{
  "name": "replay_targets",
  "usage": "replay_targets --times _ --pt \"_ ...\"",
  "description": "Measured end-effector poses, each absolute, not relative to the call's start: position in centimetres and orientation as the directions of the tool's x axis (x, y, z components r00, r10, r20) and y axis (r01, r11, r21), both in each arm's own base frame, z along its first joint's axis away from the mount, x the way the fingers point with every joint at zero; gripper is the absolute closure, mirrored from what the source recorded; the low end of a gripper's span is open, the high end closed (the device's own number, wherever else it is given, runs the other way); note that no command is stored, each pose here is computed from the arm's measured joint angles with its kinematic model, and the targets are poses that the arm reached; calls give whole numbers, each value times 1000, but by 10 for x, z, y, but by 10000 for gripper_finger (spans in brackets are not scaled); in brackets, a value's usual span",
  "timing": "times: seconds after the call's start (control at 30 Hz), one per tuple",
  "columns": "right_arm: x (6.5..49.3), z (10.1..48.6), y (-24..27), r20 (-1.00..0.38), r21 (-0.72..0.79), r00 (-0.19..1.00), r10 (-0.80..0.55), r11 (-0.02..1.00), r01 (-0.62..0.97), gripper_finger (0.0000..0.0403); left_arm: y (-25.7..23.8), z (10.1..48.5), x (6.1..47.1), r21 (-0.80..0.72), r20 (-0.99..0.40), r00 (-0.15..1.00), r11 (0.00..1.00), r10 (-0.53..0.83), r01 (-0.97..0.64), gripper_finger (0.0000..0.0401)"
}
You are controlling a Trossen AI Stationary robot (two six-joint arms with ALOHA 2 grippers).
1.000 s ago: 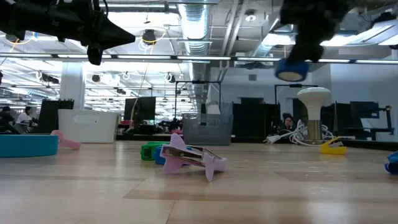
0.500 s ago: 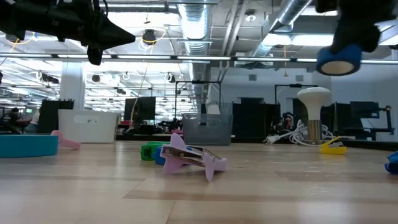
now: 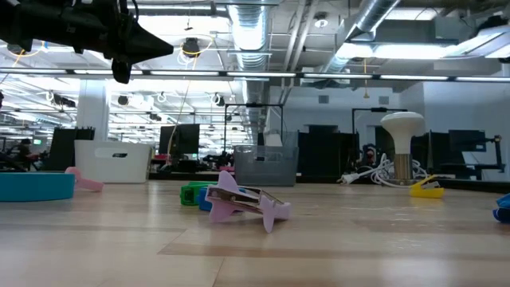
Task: Pick and place Stapler, Stapler remover, tape
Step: Put the blue tape into the bottom white bin
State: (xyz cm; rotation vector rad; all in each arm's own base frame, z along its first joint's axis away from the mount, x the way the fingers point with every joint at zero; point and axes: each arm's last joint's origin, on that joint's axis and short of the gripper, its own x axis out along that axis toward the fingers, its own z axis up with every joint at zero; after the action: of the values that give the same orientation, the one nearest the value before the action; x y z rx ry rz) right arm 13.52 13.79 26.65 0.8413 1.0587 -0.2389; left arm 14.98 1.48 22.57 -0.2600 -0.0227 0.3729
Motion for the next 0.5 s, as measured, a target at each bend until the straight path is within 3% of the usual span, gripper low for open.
replay_targets --times 0.2,0.5 --pt "118 262 155 -869 482 416 269 651 586 376 15 226 150 -255 -25 931 898 363 -357 398" --pt "116 231 187 -934 348 296 200 700 623 376 15 226 150 -256 -26 931 898 363 -357 398"
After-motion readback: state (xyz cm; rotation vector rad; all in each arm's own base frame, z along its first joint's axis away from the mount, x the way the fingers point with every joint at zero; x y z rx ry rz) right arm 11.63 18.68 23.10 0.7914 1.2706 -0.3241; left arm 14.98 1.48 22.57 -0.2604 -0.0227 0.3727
